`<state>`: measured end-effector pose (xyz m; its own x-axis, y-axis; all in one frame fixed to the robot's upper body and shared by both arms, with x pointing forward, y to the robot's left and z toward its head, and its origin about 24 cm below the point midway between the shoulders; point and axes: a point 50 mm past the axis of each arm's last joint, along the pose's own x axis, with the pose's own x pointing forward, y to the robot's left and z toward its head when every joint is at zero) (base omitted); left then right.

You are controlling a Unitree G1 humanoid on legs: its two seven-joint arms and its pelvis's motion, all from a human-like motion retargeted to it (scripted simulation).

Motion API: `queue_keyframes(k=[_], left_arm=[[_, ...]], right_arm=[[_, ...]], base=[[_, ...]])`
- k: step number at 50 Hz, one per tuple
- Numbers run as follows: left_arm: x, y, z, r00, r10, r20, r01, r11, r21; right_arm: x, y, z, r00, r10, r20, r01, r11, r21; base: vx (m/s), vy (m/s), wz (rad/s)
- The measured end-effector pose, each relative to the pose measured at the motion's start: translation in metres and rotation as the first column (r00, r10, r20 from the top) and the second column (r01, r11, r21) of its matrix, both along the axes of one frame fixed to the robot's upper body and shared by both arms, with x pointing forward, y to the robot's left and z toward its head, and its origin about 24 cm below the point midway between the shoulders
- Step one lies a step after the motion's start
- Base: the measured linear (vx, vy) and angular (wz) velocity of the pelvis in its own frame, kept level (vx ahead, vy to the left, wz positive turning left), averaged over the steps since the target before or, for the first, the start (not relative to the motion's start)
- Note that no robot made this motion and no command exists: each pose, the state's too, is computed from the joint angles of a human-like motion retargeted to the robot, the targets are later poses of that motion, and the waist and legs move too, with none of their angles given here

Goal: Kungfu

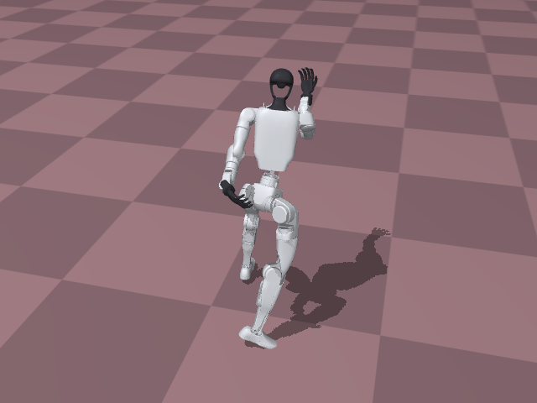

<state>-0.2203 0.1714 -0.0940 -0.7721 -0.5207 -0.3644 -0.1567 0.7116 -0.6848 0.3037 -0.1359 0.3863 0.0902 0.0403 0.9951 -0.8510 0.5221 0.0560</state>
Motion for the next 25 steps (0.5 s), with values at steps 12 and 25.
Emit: queue_keyframes(k=[12,25], left_arm=[[0.088,0.049,-0.04,0.924,-0.241,0.296,0.256,0.967,-0.011],[0.153,0.104,-0.05,0.758,-0.392,0.521,0.286,0.918,0.275]], right_arm=[[0.006,0.015,-0.046,0.985,0.094,-0.143,-0.078,0.99,0.115],[0.021,0.013,-0.091,0.947,0.044,-0.318,-0.024,0.997,0.068]], base=[[0.65,0.1,1.22],[0.5,0.09,1.06]])
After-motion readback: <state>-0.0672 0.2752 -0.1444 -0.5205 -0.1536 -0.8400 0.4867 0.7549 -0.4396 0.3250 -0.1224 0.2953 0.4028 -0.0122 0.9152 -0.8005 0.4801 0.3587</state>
